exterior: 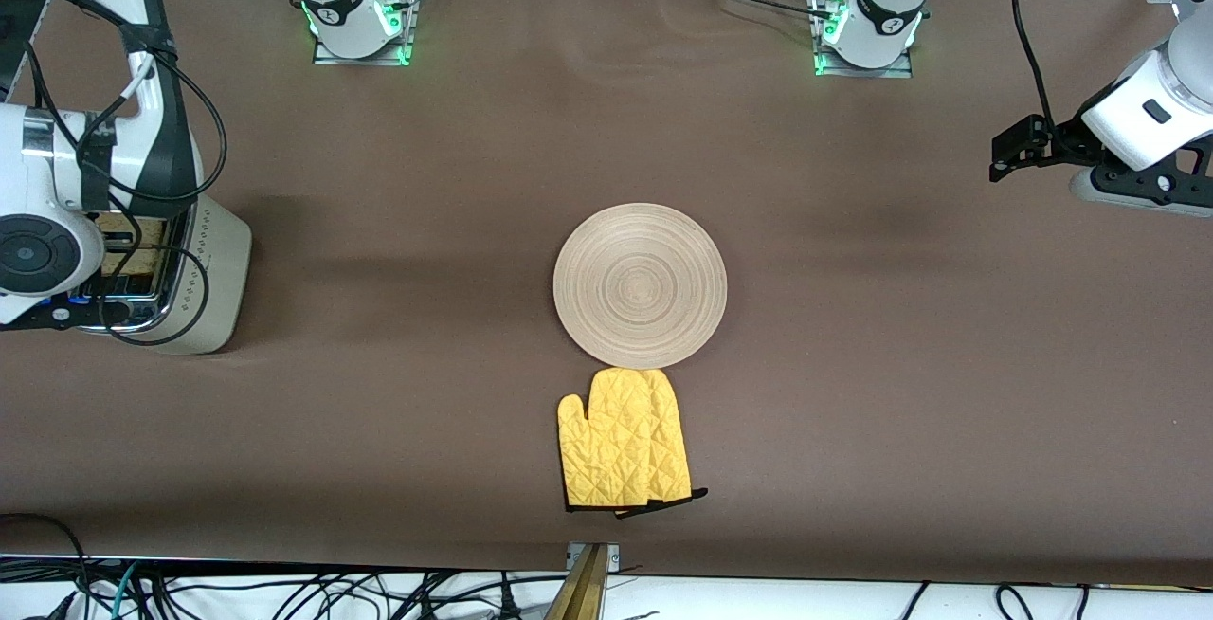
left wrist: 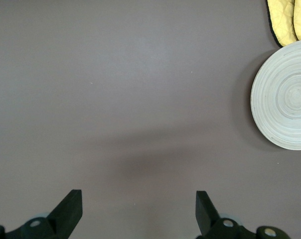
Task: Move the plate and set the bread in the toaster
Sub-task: 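Lower the bread slice into a toaster slot with the right gripper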
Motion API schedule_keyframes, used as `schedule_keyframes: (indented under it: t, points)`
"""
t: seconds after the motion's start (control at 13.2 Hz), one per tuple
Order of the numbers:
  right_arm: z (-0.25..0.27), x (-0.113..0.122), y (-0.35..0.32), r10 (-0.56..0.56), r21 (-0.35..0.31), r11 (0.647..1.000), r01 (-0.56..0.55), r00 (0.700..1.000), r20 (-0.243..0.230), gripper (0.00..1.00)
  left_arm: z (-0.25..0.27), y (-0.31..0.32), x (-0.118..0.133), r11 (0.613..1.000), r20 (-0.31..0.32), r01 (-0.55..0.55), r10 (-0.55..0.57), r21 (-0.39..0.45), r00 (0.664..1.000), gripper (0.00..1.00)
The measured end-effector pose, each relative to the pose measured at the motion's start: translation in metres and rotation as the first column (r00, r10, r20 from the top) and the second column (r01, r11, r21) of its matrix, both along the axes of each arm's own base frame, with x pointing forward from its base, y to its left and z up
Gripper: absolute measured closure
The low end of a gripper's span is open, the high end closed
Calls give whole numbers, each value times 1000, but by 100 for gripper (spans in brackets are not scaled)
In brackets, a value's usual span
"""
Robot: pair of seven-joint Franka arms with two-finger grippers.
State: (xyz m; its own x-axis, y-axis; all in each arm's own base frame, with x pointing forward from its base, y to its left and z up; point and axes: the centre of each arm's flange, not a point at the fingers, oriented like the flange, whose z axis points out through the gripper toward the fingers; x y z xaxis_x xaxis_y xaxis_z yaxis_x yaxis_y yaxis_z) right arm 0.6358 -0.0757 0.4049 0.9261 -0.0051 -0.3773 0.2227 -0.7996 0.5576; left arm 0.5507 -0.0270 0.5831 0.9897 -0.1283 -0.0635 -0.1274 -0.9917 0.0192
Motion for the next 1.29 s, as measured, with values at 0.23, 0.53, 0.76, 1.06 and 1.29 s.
schedule_keyframes:
  t: [0.23,0.53,0.76,1.06,1.29]
  points:
    - [-1,6,4,-6,25,1000,5,1000,18,95,0,0,0,1000,-1,0,0,0,1000,0]
    - [7,22,8,-5,29,1000,3,998,56,95,0,0,0,1000,-1,0,0,0,1000,0]
    - [10,27,7,-6,27,1000,4,998,68,95,0,0,0,1000,-1,0,0,0,1000,0]
    - [8,26,8,-25,27,999,23,997,71,88,0,0,0,1000,-1,0,0,0,1000,0]
    - [7,26,8,-34,29,999,32,996,77,57,0,0,0,1000,-1,0,0,0,1000,0]
